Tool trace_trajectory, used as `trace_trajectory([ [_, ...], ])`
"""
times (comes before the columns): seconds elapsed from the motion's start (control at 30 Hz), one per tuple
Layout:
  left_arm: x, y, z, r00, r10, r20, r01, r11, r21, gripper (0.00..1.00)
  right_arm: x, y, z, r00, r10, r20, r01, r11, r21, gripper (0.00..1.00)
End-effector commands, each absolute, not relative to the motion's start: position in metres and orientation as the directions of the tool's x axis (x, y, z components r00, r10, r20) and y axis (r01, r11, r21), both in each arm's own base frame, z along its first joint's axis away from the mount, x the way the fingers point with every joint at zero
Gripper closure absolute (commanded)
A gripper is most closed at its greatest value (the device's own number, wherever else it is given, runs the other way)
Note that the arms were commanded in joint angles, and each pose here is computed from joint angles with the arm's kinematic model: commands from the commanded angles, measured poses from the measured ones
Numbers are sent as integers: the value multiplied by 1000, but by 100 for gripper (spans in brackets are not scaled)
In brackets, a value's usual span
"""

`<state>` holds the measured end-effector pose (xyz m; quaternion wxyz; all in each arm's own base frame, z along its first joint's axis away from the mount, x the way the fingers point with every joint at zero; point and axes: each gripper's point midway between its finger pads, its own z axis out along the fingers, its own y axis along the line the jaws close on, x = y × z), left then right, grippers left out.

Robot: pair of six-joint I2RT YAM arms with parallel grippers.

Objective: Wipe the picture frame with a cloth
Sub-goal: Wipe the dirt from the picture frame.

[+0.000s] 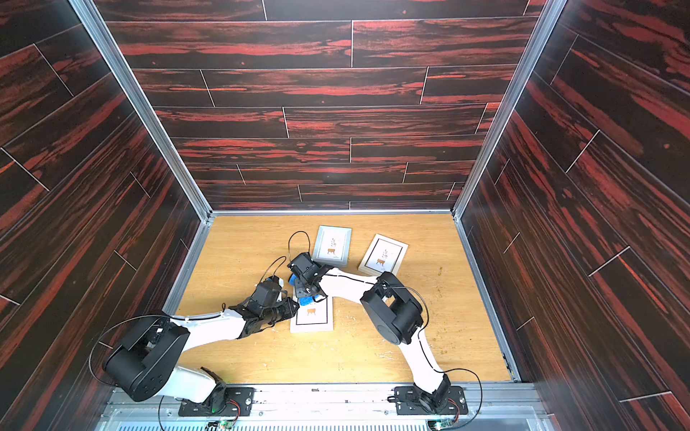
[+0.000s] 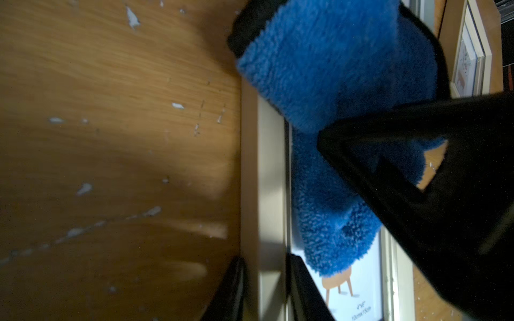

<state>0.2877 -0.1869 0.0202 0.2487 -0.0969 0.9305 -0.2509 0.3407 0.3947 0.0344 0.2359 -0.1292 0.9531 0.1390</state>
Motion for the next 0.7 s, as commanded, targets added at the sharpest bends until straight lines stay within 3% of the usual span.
trace_trajectory([
  [0.0,245,-160,-23,-917,-284,-279,-159,903,-398,76,351,330,15,-894,-116,-434,-188,974,127,100],
  [0.1,246,-159,-21,-915,-285,-287,-157,904,-398,76,346,324,14,-894,-115,-434,-197,969,148,100],
  [0.33,246,-158,-20,-910,-294,-291,-165,903,-398,76,328,390,20,-888,-163,-430,-287,927,241,100],
  [0.53,248,-160,-21,-909,-299,-290,-167,899,-405,76,348,334,23,-884,-114,-453,-202,968,151,100],
  [0.67,249,-161,-20,-908,-302,-292,-165,896,-412,76,343,309,16,-898,-75,-434,-170,968,186,100],
])
